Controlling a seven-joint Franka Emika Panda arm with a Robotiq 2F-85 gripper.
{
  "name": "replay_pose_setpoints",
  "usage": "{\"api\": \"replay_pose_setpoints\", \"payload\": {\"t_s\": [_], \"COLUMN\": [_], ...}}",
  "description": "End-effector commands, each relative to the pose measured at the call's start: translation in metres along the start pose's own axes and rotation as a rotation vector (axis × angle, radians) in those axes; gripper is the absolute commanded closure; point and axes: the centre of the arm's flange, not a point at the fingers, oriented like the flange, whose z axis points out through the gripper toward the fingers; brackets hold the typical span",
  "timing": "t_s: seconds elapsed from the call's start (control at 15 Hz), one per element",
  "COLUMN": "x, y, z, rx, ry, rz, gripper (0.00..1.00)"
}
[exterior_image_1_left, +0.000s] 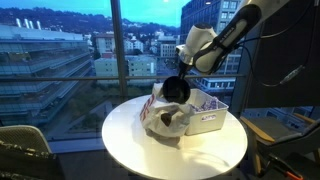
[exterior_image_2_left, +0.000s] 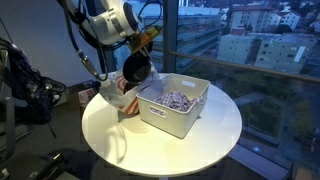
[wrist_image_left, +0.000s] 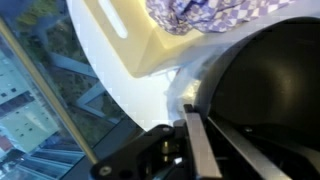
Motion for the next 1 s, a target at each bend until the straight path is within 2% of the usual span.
{"api": "replay_pose_setpoints", "payload": {"t_s": [0.0,0.13,0.27,0.73,0.93], "x": [-0.011,-0.025,-0.039,-0.069,-0.08], "y": [0.005,0.026,0.039,0.03,0.031], "z": [-0.037,-0.034,-0.019,0.049,0.066], "rx": [-0.181,-0.26,-0.293,-0.281,-0.314], "ry": [-0.087,-0.143,-0.192,-0.289,-0.329], "rz": [0.024,0.065,0.108,0.158,0.147], "gripper": [0.99,0.99,0.99,0.99,0.99]}}
